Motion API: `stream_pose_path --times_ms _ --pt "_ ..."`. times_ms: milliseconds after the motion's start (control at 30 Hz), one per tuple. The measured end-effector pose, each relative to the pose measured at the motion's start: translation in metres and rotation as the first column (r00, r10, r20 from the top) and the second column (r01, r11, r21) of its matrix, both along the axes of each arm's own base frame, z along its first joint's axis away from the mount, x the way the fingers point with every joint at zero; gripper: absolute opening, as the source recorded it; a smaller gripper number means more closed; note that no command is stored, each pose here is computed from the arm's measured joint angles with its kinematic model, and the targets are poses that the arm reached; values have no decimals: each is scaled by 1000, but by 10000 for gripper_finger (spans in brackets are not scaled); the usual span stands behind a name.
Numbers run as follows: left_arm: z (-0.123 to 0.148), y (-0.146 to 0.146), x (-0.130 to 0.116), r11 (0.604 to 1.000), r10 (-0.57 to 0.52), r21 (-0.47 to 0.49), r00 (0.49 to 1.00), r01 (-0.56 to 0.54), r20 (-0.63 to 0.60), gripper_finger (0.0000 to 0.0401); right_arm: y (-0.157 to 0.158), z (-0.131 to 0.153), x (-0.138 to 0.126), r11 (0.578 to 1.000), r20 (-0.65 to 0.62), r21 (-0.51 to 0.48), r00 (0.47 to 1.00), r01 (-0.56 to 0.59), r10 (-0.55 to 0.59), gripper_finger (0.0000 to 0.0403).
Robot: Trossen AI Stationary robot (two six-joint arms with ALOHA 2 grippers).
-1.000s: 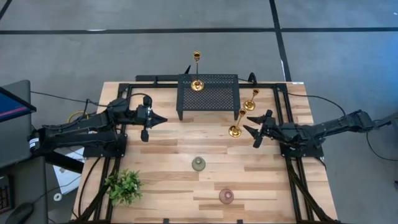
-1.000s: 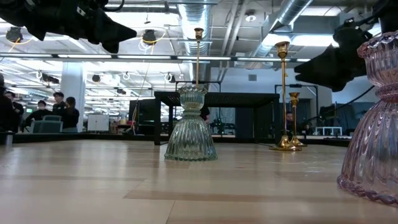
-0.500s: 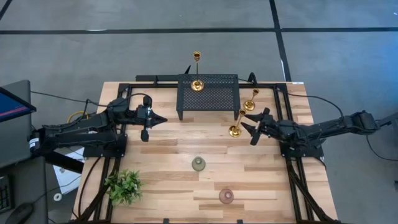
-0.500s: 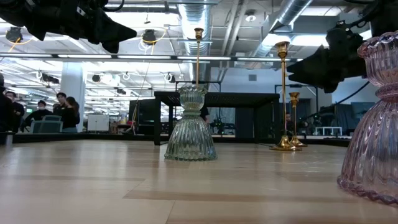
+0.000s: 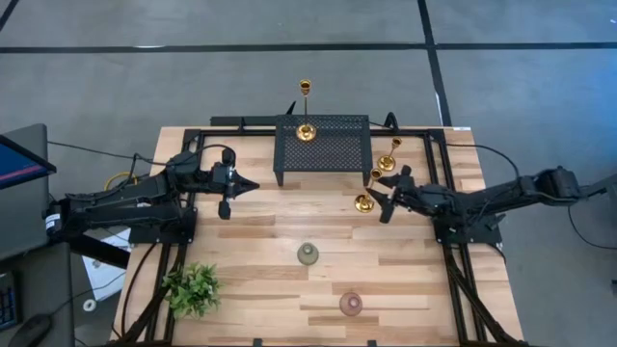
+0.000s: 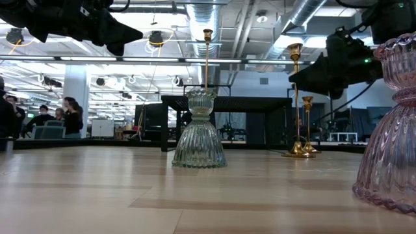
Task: Pick & Place candle stick holders
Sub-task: Put the bottom gold candle holder on the shelf
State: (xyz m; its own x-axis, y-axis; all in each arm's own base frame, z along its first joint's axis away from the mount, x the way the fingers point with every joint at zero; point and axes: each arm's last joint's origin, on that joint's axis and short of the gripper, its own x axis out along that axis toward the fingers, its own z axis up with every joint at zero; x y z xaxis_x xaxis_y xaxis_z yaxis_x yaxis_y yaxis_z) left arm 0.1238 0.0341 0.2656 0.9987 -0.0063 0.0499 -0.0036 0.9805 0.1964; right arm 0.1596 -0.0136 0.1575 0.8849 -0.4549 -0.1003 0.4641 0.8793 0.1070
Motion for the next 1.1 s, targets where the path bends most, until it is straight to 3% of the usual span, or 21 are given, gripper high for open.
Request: stream_pose_path --times_ms 167,533,933,1100 --pt "0 0 0 1000 0 -5 1000 0 0 8 0 0 2 1000 -9 0 1000 0 0 163" --pt "0 0 0 1000 0 -5 1000 0 0 8 2 1 2 1000 -1 -4 1000 -7 7 14" --pt "0 0 0 1000 0 -5 1000 0 -1 8 11 3 3 997 31 51 998 -62 60 9" --pt "0 0 0 1000 0 -5 1000 0 -1 8 20 23 15 992 51 51 992 -118 116 5"
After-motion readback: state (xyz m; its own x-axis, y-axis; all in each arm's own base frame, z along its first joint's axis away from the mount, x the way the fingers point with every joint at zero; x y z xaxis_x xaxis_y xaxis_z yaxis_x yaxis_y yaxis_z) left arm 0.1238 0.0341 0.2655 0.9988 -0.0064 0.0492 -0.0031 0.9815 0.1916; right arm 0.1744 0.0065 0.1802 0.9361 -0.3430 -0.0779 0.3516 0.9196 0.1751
